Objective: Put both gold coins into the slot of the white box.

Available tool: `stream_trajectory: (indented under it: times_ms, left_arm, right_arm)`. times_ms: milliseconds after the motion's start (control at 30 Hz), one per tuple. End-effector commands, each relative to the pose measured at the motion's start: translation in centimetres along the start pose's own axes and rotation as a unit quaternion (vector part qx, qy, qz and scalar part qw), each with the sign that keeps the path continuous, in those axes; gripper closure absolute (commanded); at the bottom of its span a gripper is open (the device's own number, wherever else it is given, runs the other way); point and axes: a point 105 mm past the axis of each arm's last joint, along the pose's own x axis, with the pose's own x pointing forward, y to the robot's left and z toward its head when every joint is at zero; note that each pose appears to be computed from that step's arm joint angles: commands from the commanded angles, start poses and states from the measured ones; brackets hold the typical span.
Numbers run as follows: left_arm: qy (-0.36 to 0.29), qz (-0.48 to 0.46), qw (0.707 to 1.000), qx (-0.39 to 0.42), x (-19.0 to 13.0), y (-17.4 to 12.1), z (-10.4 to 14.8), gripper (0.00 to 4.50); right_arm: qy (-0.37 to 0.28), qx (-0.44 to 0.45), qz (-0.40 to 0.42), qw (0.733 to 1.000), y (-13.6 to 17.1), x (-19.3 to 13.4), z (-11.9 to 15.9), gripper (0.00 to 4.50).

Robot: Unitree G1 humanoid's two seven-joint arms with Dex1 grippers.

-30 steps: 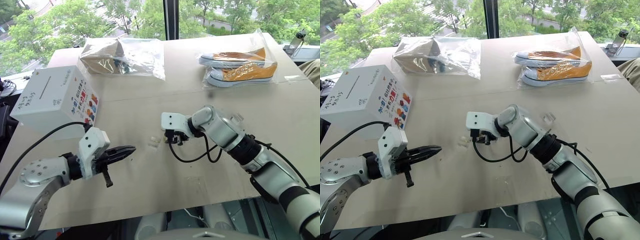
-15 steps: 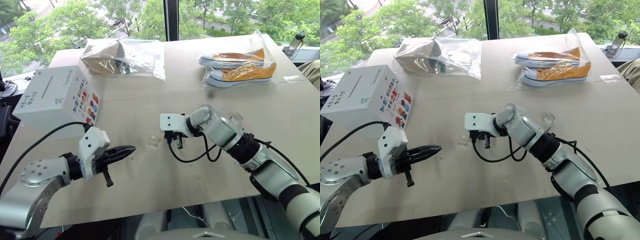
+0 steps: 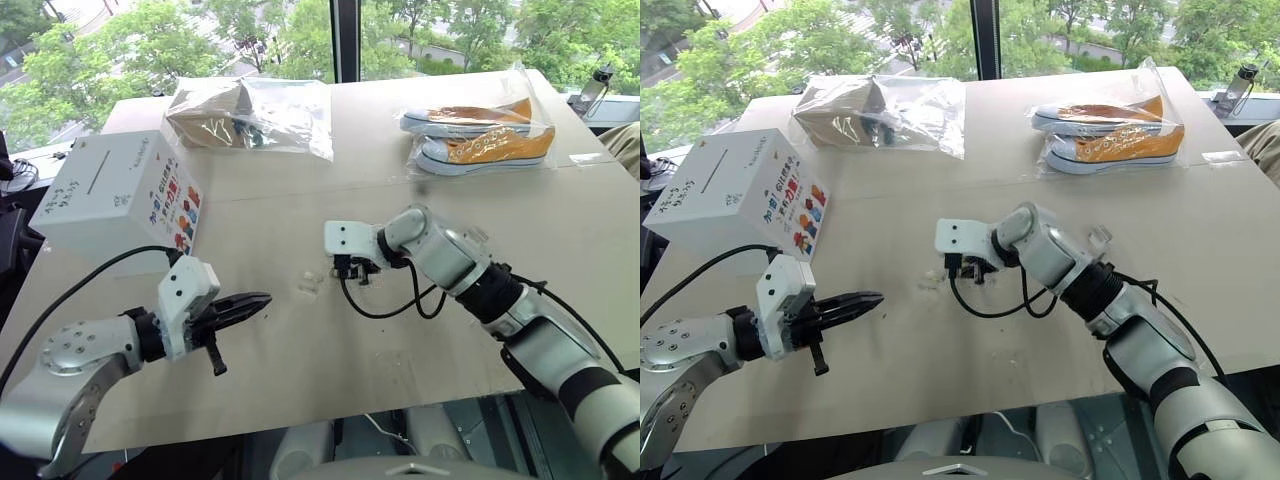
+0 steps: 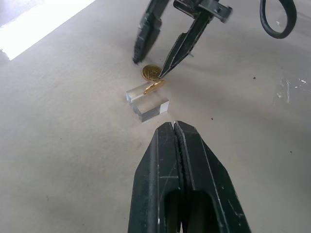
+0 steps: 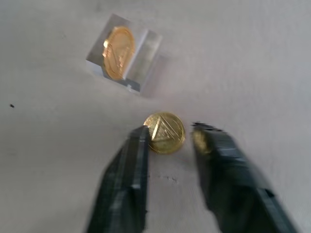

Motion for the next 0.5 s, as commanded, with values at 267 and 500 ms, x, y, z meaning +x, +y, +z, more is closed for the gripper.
stream_trajectory:
  times_ms: [267,500]
  left_arm:
    - [-0.009,0.002,1.0,0.011,-0.2,-0.1,0.5,4.5]
    - [-0.008,0.004,1.0,0.009,-0.2,0.0,0.3,4.5]
  right_arm:
    - [0.002,0.026,0.056,0.998,2.0,0.7,-0.6,2.77]
    - [0.001,0.022,0.062,0.998,2.2,1.2,-0.3,2.77]
